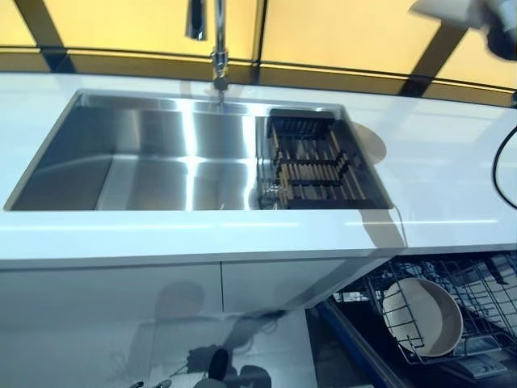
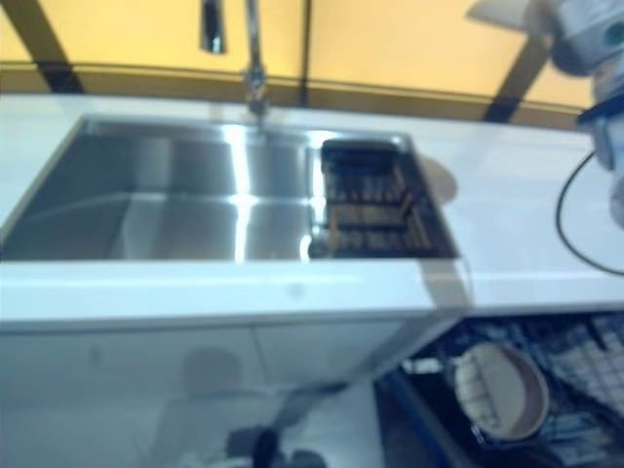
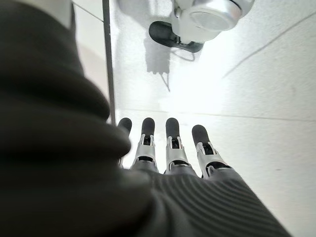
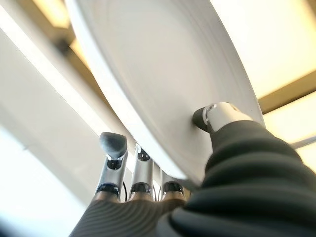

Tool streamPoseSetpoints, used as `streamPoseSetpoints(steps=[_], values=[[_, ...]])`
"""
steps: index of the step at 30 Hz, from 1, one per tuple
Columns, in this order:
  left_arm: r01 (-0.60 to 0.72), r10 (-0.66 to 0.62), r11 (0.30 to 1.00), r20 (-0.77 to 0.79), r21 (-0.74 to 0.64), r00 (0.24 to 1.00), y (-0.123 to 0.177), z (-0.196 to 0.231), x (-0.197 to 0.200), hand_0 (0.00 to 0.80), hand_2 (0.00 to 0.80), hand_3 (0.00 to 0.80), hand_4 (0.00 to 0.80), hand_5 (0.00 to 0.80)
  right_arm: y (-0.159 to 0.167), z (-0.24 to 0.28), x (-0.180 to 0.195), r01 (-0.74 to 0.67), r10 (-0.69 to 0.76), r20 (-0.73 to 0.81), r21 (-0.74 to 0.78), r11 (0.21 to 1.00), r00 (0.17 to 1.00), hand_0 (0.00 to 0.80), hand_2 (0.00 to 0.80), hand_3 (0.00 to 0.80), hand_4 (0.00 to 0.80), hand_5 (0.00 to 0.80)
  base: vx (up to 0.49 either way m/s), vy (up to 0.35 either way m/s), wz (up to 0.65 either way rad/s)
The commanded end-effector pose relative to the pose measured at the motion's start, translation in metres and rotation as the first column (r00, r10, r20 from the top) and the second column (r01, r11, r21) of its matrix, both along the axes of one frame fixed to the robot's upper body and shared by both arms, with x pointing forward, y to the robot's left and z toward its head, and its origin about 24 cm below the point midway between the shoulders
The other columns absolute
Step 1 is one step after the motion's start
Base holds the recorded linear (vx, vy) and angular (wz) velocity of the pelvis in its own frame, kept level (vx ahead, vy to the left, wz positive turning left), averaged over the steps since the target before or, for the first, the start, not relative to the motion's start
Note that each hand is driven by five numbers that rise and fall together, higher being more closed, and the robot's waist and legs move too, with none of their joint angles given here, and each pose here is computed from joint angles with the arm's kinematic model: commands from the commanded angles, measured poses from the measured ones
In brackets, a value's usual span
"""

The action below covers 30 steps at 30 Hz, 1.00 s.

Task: Take plates into dishwasher

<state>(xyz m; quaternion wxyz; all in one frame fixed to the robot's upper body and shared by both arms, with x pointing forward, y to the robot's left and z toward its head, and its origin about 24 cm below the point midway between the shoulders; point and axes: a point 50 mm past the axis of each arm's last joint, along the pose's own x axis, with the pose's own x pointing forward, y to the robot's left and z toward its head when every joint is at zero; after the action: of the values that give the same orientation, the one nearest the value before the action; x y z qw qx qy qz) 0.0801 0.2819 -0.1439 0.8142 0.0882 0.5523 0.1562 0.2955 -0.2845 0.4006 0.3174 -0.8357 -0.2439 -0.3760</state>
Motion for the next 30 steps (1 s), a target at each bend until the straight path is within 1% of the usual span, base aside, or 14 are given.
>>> streamPoseSetpoints(steps=[1,4,6,7,11,13,16,18,21,24,30], values=[[0.043,-0.041,0.999,-0.068,0.03,0.997,0.007,-0.002,-0.016,0.0,0.0,0.0,0.0,0.0,-0.029,0.035,-0.029,0.08,-0.098,0.132,0.136,0.987,0.986,0.8,0.8,0.8,0.8,0.8,-0.009,-0.018,-0.1],[0.057,-0.055,0.998,-0.072,0.027,0.996,0.008,-0.001,-0.015,0.0,0.0,0.0,0.0,0.0,-0.056,0.028,-0.034,0.052,-0.102,0.135,0.336,0.941,0.986,0.8,0.8,0.8,0.8,0.8,-0.008,-0.021,-0.25],[0.06,-0.058,0.998,-0.071,0.029,0.996,0.009,-0.001,-0.015,0.0,0.0,0.0,0.0,0.0,-0.062,0.024,-0.035,0.05,-0.105,0.133,0.364,0.93,0.986,0.8,0.8,0.8,0.8,0.8,-0.003,-0.02,-0.29],[0.072,-0.07,0.997,-0.072,0.023,0.995,0.008,-0.001,-0.012,0.0,0.0,0.0,0.0,0.0,-0.078,0.016,-0.038,0.046,-0.119,0.128,0.462,0.886,0.985,0.8,0.8,0.8,0.8,0.8,0.003,-0.041,-0.23],[0.09,-0.089,0.996,-0.077,0.021,0.993,0.008,-0.001,-0.009,0.0,0.0,0.0,0.0,0.0,-0.104,-0.009,-0.04,0.057,-0.132,0.084,0.594,0.803,0.988,0.8,0.8,0.8,0.8,0.8,-0.005,-0.045,-0.3],[0.103,-0.101,0.994,-0.081,0.025,0.992,0.01,0.0,-0.008,0.0,0.0,0.0,0.0,0.0,-0.113,-0.023,-0.04,0.096,-0.154,0.041,0.623,0.776,0.987,0.8,0.8,0.8,0.8,0.8,-0.011,-0.045,-0.33],[0.11,-0.108,0.994,-0.086,0.017,0.99,0.009,0.0,-0.006,0.0,0.0,0.0,0.0,0.0,-0.122,-0.041,-0.041,0.112,-0.15,0.002,0.658,0.745,0.989,0.8,0.8,0.8,0.8,0.8,0.005,-0.044,-0.23],[0.12,-0.118,0.993,-0.091,0.014,0.989,0.008,-0.001,-0.002,0.0,0.0,0.0,0.0,0.0,-0.129,-0.054,-0.044,0.123,-0.148,-0.024,0.694,0.709,0.989,0.8,0.8,0.8,0.8,0.8,0.011,-0.056,-0.33],[0.132,-0.13,0.991,-0.098,0.013,0.987,0.006,-0.001,-0.001,0.0,0.0,0.0,0.0,0.0,-0.133,-0.069,-0.044,0.136,-0.132,-0.061,0.716,0.685,0.989,0.8,0.8,0.8,0.8,0.8,0.017,-0.053,-0.26],[0.145,-0.142,0.989,-0.104,0.017,0.984,0.005,-0.001,0.002,0.0,0.0,0.0,0.0,0.0,-0.133,-0.085,-0.041,0.141,-0.087,-0.111,0.756,0.639,0.99,0.8,0.8,0.8,0.8,0.8,0.028,-0.061,-0.27],[0.169,-0.167,0.985,-0.107,0.017,0.98,0.007,0.0,0.004,0.0,0.0,0.0,0.0,0.0,-0.14,-0.123,-0.037,0.227,-0.046,-0.242,0.808,0.544,0.969,0.8,0.8,0.8,0.8,0.8,0.022,-0.058,-0.09]])
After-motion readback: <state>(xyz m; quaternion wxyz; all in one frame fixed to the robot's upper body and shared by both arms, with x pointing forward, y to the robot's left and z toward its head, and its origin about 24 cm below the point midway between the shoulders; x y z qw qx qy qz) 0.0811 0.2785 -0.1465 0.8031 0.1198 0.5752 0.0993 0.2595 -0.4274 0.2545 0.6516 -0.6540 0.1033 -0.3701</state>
